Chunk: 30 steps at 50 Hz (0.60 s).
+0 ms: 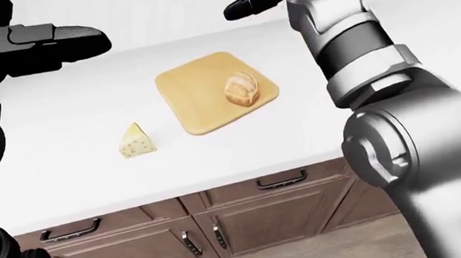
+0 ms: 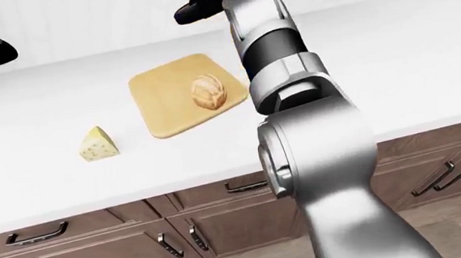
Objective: Place the bread and cheese on the cutting board.
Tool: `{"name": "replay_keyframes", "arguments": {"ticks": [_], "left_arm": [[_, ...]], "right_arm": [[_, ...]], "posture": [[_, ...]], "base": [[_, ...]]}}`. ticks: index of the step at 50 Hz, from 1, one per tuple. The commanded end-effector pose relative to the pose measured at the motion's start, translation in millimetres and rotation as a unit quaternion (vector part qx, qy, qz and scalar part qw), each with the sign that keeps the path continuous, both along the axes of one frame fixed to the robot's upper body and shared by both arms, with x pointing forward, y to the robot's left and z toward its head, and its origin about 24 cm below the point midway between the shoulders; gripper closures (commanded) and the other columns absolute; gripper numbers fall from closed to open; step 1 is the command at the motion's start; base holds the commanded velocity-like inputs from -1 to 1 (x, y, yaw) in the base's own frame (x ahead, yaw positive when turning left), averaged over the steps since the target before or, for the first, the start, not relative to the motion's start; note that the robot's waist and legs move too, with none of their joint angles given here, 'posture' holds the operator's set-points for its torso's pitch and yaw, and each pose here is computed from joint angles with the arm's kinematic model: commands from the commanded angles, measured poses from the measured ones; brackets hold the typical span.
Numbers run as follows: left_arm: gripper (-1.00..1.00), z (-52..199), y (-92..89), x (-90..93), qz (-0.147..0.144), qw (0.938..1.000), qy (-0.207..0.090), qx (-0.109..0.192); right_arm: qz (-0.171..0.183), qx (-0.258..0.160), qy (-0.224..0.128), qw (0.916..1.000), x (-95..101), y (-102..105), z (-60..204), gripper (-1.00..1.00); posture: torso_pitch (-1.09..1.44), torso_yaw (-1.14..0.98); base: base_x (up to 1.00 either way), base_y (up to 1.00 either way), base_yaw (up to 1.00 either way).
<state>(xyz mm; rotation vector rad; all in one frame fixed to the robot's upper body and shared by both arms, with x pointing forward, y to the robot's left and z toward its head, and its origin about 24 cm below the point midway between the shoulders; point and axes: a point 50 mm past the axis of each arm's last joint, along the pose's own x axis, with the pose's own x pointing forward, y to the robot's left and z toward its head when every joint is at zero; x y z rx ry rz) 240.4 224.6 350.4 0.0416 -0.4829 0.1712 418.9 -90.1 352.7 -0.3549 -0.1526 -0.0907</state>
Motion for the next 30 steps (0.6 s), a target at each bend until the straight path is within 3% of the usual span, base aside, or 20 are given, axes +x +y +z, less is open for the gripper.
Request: {"name": "replay_keyframes", "arguments": {"ticks": [1, 3, 10, 16, 20, 23, 30], "left_arm": [[-1.00, 11, 2.0, -7.3, 0.007, 0.9994, -0.033, 0.001], [-1.00, 10, 2.5, -7.2, 0.008, 0.9995, -0.032, 0.002], [-1.00, 10, 3.6, -7.6, 0.011, 0.9994, -0.031, 0.002], [-1.00, 10, 3.1, -7.3, 0.013, 0.9995, -0.030, 0.004], [-1.00, 8, 2.2, -6.0, 0.012, 0.9995, -0.028, 0.005], [-1.00, 9, 3.2, -6.7, 0.015, 0.9995, -0.028, 0.006], [-1.00, 8, 3.5, -6.6, 0.016, 0.9995, -0.027, 0.006]], "right_arm": [[0.016, -0.014, -0.069, 0.9974, -10.0, 2, 33, -1.00], [0.019, -0.016, -0.075, 0.9968, -10.2, -2, 34, -1.00], [0.044, 0.037, -0.097, 0.9936, -21.3, -28, 36, -1.00], [0.008, 0.005, -0.105, 0.9944, -46.4, -52, 23, -1.00], [0.000, 0.031, -0.108, 0.9937, -67.3, -68, 10, -1.00], [-0.025, 0.000, -0.115, 0.9931, -77.0, -76, 0, -1.00], [-0.039, 0.049, -0.126, 0.9901, -100.0, -92, -14, -1.00]], "posture": [[0.00, 0.00], [0.00, 0.00], [0.00, 0.00], [0.00, 0.00], [0.00, 0.00], [0.00, 0.00], [0.00, 0.00]], "base": [[0.00, 0.00, 0.00], [0.00, 0.00, 0.00], [0.00, 0.00, 0.00], [0.00, 0.00, 0.00], [0.00, 0.00, 0.00], [0.00, 0.00, 0.00], [0.00, 0.00, 0.00]]}}
